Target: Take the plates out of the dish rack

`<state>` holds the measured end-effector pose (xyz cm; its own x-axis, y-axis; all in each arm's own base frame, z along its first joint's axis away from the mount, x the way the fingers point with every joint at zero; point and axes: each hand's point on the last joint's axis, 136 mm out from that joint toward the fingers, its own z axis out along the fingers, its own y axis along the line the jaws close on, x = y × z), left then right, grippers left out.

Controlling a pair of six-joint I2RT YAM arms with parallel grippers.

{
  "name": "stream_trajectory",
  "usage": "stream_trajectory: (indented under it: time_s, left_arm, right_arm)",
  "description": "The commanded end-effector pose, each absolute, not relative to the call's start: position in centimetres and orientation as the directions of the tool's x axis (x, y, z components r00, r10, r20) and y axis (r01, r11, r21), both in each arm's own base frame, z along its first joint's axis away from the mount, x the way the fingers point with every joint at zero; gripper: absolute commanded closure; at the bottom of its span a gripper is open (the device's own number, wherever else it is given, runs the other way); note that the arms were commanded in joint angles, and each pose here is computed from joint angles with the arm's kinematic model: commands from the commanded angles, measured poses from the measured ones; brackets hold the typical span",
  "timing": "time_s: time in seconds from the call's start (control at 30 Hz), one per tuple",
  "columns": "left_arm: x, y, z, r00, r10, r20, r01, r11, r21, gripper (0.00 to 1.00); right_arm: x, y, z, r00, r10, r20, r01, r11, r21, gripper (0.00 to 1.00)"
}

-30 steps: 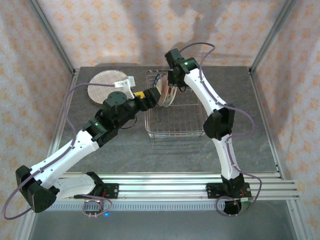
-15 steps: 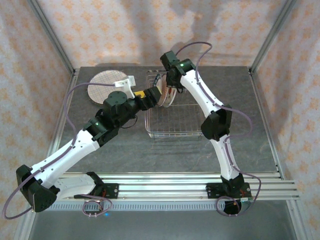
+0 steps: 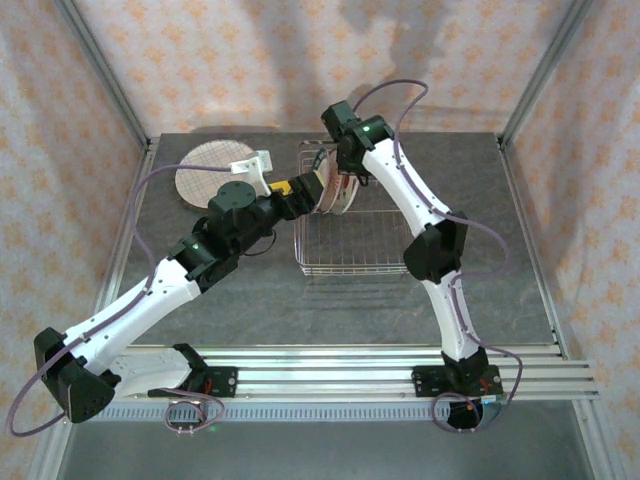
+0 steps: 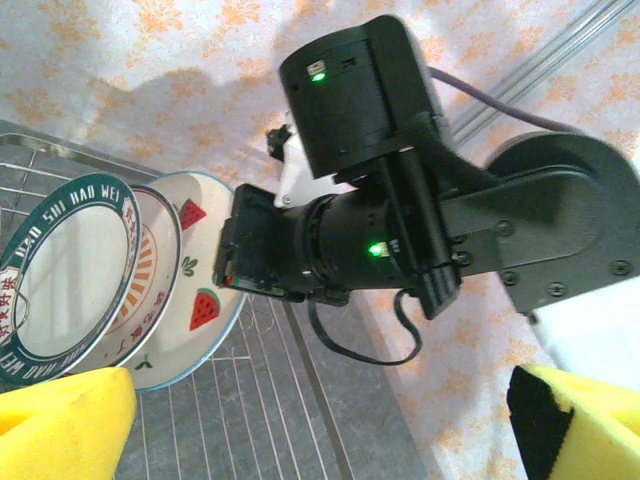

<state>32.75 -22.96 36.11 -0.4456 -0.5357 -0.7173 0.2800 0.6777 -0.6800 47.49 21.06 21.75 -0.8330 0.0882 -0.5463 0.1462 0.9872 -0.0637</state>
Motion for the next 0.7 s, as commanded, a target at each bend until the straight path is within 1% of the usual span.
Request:
stream_trajectory:
  time_s: [0.0, 0.27, 0.43, 0.67]
  left_arm:
    - [32.8, -23.3, 38.5, -0.411, -0.569, -0.712, 0.318, 0.643, -0.697, 0.04]
    - [32.8, -23.3, 38.5, -0.415, -0.575, -0.705, 0.317, 0.635, -0.704, 0.04]
    - [33.0, -23.8, 38.3, -0.433, -0.586, -0.685, 0.313, 0.615, -0.723, 0.03]
    - [33.9, -26.0, 37.8, -0.488, -0.607, -0.627, 0.307, 0.553, -0.774, 0.03]
  right_arm:
    - [46.8, 18.9, 29.8, -0.711, 0.146, -0.688, 0.202, 0.979, -0.001, 1.0]
    - [46.4, 17.8, 31.1, -0.688, 0.148, -0.71, 0.233, 0.972, -0.023, 1.0]
    - [45.4, 16.7, 33.2, -0.659, 0.156, -0.735, 0.249, 0.968, -0.018, 1.0]
    - [43.7, 14.5, 36.7, -0.615, 0.198, -0.763, 0.269, 0.963, 0.034, 1.0]
